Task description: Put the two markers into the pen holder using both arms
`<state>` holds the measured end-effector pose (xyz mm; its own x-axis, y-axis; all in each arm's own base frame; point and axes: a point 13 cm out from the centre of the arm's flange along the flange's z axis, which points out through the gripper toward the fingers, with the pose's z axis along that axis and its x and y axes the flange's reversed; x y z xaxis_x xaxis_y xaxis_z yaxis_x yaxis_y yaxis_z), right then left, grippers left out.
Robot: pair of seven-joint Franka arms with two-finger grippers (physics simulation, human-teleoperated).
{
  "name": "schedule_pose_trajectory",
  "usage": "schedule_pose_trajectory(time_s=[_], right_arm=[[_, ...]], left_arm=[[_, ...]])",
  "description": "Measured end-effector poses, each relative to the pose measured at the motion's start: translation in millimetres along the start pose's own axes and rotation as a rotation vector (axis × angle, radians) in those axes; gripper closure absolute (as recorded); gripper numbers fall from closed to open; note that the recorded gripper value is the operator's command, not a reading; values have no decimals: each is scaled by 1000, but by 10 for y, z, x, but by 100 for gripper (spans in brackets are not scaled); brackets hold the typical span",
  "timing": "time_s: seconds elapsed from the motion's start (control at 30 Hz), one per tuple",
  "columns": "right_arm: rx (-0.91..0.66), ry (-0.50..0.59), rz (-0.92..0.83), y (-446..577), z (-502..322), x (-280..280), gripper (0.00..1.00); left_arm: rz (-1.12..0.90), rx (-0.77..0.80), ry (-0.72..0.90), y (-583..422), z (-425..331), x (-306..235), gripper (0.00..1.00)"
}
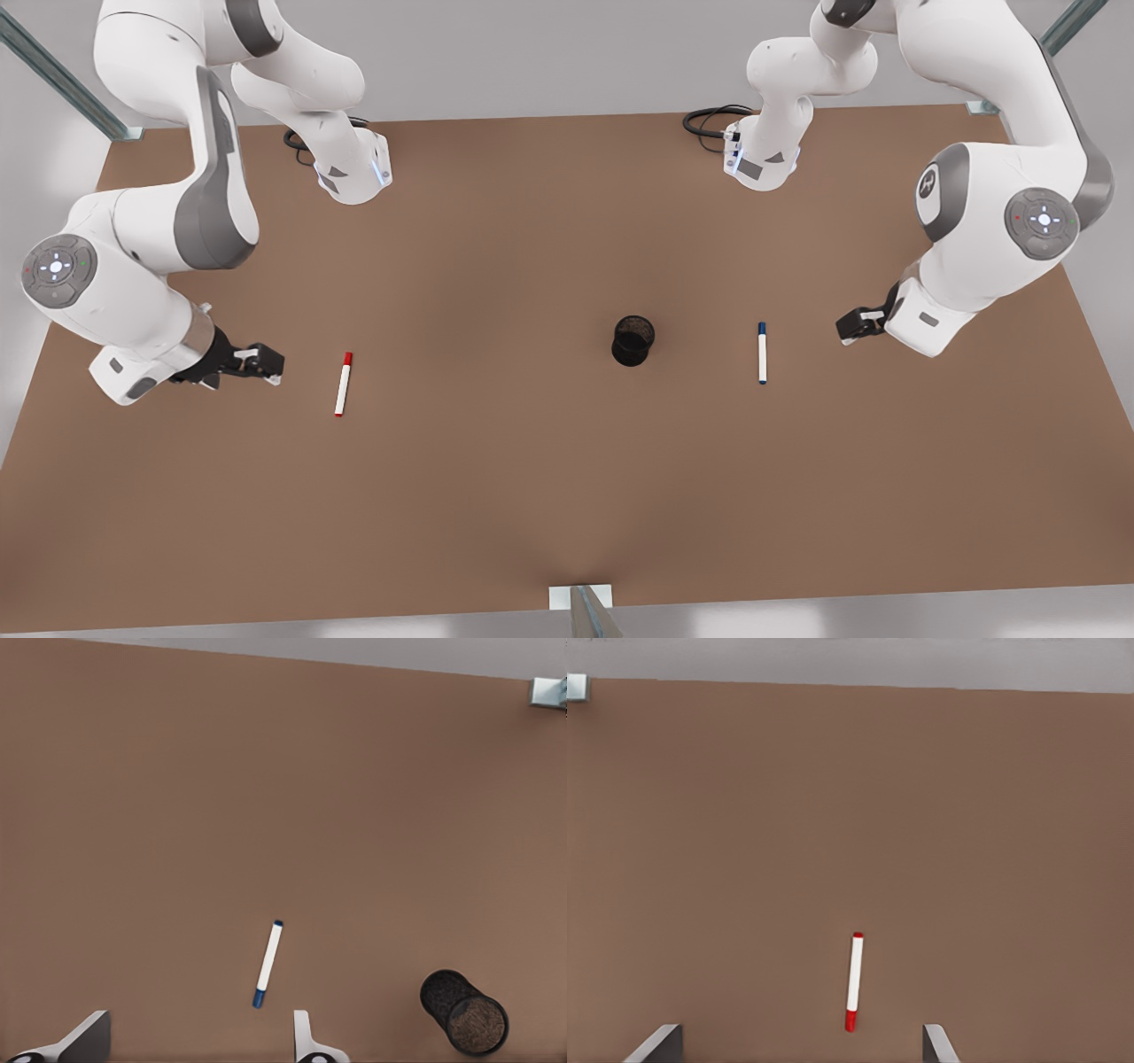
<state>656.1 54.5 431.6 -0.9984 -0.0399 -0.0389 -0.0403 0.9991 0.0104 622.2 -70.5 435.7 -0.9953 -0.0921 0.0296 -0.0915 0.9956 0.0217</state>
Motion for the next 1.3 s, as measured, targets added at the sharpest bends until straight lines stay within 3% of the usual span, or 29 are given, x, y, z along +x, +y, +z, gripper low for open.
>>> schedule_pose_trajectory(time_s=[0.1, 0.23, 0.4, 0.83, 0.9, 0.97, 1.17, 1.3], right_arm=[[5, 30, -16, 73, 245, -5, 0], [15, 147, -49, 261, 1169, 300, 0], [18, 234, -60, 409, 2182, 720, 0], [-32, 178, 104, -223, 3510, 416, 0], [-29, 185, 101, -210, 3592, 478, 0], [-22, 194, 96, -215, 3634, 587, 0], [-14, 191, 105, -297, 3826, 1063, 0], [-20, 148, 107, -283, 3897, 988, 2]], left_arm=[[29, -2, 46, -39, 312, -8, 0], [57, 10, 199, -129, 1717, 386, 0], [94, 18, 195, -184, 2999, 613, 0], [229, 47, 9, -236, 3886, 409, 0], [242, 48, -3, -234, 3900, 392, 23], [256, 49, -7, -233, 3923, 410, 39], [292, 50, -8, -271, 4018, 439, 48], [306, 50, -12, -276, 4025, 432, 62]])
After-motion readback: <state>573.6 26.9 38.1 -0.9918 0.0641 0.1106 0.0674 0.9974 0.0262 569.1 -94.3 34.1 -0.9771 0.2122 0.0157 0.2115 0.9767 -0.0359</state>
